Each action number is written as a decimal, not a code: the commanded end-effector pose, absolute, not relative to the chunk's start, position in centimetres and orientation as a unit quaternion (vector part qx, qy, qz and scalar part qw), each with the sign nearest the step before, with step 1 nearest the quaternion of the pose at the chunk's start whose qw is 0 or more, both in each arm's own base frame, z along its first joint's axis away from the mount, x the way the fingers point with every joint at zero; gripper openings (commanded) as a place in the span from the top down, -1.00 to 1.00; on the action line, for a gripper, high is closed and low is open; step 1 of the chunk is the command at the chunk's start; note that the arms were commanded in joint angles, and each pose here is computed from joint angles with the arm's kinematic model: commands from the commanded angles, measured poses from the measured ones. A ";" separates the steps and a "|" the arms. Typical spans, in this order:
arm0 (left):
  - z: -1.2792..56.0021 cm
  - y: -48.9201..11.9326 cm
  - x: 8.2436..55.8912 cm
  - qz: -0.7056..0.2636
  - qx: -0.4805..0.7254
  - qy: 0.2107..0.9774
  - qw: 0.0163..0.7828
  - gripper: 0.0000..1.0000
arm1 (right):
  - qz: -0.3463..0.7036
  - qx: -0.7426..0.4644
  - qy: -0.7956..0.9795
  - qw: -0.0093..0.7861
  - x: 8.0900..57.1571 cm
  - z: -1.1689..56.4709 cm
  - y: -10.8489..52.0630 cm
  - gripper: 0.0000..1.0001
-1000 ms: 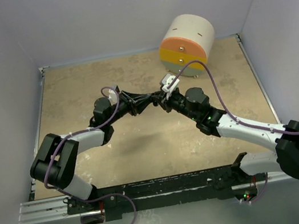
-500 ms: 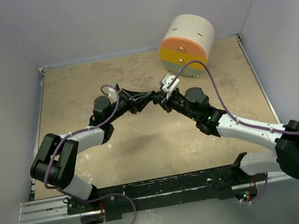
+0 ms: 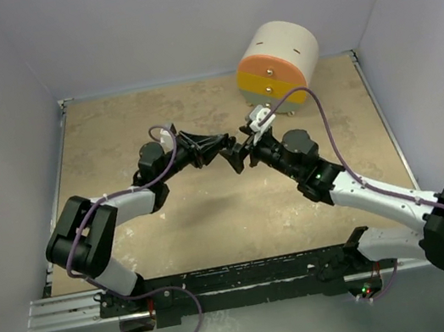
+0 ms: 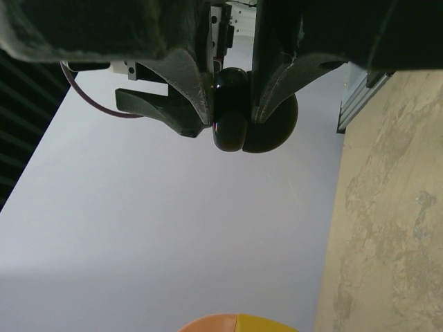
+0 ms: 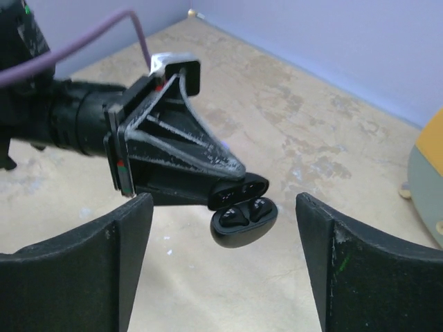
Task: Insert the wireless bluetooth earbuds into the charging case
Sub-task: Place the earbud in the charging case, then close the charging case, then place the charging case at the center of the board.
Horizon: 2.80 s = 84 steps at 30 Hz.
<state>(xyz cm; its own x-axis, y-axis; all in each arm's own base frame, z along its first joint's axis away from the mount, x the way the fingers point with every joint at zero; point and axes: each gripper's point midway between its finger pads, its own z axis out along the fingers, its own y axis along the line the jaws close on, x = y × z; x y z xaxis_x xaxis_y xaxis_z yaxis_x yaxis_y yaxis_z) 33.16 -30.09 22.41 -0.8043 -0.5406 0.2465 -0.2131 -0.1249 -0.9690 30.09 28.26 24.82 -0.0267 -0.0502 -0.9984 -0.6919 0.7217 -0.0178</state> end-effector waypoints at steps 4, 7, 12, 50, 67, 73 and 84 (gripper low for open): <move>23.4 -29.2 34.2 -0.700 -0.289 0.631 0.168 1.00 | 0.214 -0.128 0.692 0.678 32.0 29.9 24.4 -0.95; 23.4 -28.5 35.1 -0.693 -0.311 0.625 0.182 1.00 | 0.143 -0.059 0.745 0.648 33.3 26.9 21.7 -1.00; 23.6 -26.9 36.7 -0.673 -0.355 0.611 0.219 1.00 | 0.104 0.005 0.789 0.605 33.0 22.1 19.6 -0.99; 22.9 -26.7 36.3 -0.643 -0.432 0.583 0.244 1.00 | 0.209 -0.114 0.710 0.663 36.7 21.1 30.3 -0.99; 21.0 -26.9 36.0 -0.637 -0.437 0.592 0.229 1.00 | 0.070 0.012 0.751 0.657 37.6 18.6 23.1 -1.00; 20.3 -27.7 36.9 -0.634 -0.432 0.601 0.226 1.00 | 0.039 0.050 0.758 0.649 37.0 17.6 19.7 -0.99; 15.9 -31.8 41.2 -0.597 -0.368 0.670 0.242 1.00 | 0.071 0.065 0.779 0.620 35.1 18.6 18.5 -0.99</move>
<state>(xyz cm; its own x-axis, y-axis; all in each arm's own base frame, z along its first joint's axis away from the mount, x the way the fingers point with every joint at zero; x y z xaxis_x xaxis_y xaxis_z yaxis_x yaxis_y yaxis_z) 39.22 -29.80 15.32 -0.5428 -0.8110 0.2184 -0.3037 -0.0529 -0.9513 35.94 18.55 17.20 -0.2105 0.1284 -0.9691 0.0201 0.9917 0.1270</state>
